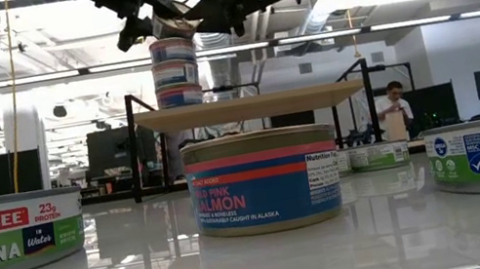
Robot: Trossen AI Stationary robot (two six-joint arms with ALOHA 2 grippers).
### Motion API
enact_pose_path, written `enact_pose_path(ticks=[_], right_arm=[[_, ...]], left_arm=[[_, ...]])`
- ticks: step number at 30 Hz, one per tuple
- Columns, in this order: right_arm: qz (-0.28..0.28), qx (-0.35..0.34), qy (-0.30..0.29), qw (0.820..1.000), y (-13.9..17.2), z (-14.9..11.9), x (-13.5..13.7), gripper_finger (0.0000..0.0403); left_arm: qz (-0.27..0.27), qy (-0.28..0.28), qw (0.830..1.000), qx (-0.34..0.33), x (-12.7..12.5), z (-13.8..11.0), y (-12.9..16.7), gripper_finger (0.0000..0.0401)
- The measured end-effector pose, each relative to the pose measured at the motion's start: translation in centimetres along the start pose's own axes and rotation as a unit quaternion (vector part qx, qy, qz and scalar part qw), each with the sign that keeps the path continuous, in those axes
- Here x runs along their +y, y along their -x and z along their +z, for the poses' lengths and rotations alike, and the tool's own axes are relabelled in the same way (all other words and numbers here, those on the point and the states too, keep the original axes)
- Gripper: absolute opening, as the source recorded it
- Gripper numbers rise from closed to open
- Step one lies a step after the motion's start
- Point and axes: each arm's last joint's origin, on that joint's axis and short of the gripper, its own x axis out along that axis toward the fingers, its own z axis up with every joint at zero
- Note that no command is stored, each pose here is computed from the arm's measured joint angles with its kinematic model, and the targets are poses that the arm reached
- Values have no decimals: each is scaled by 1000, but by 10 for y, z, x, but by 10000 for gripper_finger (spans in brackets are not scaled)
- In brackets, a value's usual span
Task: Stack canned seafood by type on shelf
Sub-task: Stack the blue tuna can on top of the blue tuna can
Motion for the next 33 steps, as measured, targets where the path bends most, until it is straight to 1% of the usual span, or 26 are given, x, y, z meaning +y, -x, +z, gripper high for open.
enact_pose_path(ticks=[3, 9, 13, 16, 23, 28, 33], right_arm=[[0, 0, 1, 1000, 0, 0, 0, 265], [2, -1, 3, 1000, -1, 0, 2, 265], [2, -1, 2, 1000, -1, 0, 2, 265], [4, -3, 3, 1000, -1, 1, 3, 265], [5, -6, 4, 1000, -2, 2, 5, 265], [4, -16, 8, 1000, 0, 17, 5, 265], [3, -20, 11, 1000, 2, 23, 5, 265]], left_arm=[[1, -4, 1000, 1, 0, 0, 1, 207], [13, -4, 1000, 16, 3, -4, -1, 254], [18, -5, 1000, 16, 3, -4, -1, 268], [13, -5, 1000, 18, 3, -4, -1, 265], [1, 3, 1000, 17, 4, -1, 2, 232], [-9, 17, 1000, 3, 5, 11, 14, 213], [18, 9, 1000, 9, 8, 12, 19, 211]])
